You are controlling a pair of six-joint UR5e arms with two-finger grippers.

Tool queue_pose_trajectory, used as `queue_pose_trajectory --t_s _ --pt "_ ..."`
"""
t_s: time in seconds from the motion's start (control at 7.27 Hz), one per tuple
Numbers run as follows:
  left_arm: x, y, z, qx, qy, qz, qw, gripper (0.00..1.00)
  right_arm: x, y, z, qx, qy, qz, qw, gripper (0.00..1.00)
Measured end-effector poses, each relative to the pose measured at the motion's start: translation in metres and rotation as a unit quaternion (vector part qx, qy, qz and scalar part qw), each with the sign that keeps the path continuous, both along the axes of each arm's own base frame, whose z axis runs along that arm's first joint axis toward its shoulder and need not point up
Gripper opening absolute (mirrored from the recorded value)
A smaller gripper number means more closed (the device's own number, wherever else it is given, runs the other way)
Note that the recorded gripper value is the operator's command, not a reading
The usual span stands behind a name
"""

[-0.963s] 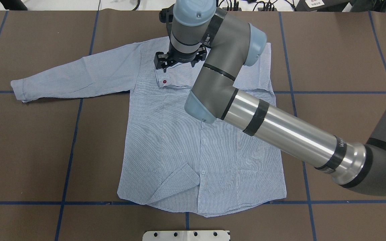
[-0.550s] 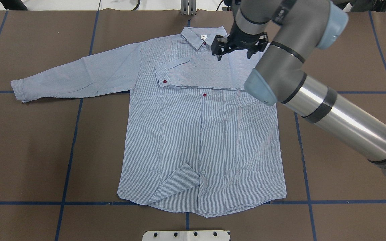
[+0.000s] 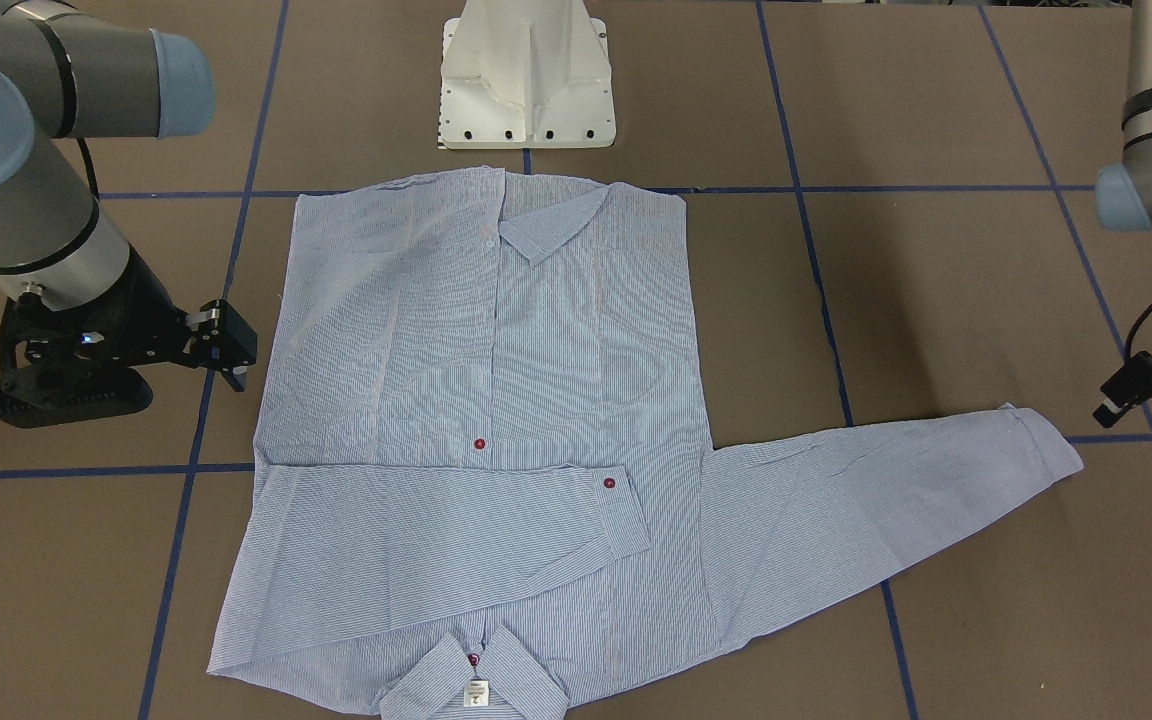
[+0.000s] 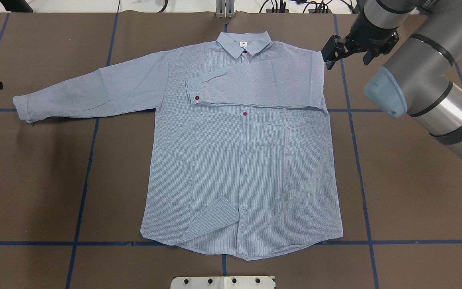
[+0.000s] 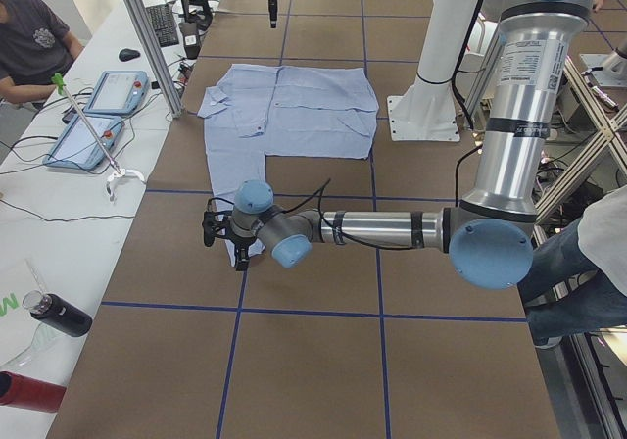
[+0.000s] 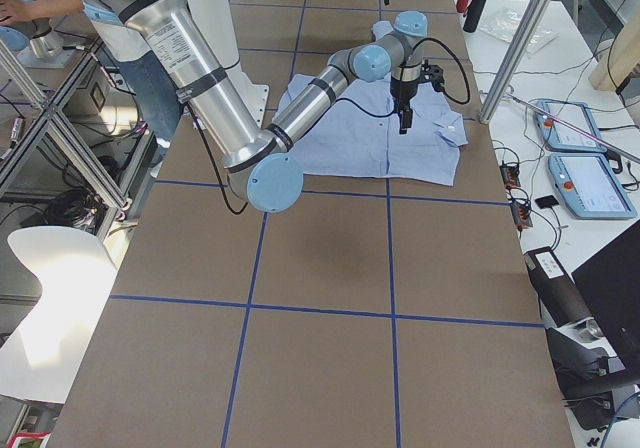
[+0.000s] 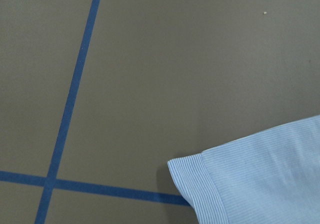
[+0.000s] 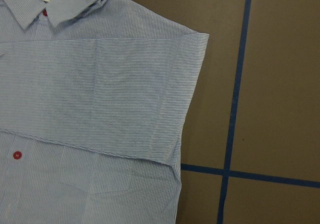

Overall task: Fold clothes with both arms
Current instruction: 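Release the sleeve and raise the right gripper back toward its side, then lower the left gripper and grasp the cuff of the other sleeve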

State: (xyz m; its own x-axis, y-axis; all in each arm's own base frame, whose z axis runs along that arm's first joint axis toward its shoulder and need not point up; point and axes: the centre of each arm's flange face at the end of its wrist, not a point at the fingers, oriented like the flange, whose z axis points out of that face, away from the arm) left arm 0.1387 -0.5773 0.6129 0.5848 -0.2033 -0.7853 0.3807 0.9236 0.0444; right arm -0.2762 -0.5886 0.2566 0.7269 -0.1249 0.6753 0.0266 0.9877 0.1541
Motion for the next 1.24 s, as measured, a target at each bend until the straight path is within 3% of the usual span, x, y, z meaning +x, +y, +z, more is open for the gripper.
queue_pose_trajectory --t_s 0.55,1.24 --pt "0.031 -0.023 0.014 -0.014 0.010 -0.018 0.9997 0.76 0.007 0.004 0.001 -0.005 0.001 -0.003 1.0000 1.00" --pt "0.070 -0.007 0.021 -0.048 0.021 -0.006 0.9986 0.72 0.004 0.005 -0.003 -0.004 0.000 -0.003 1.0000 1.00"
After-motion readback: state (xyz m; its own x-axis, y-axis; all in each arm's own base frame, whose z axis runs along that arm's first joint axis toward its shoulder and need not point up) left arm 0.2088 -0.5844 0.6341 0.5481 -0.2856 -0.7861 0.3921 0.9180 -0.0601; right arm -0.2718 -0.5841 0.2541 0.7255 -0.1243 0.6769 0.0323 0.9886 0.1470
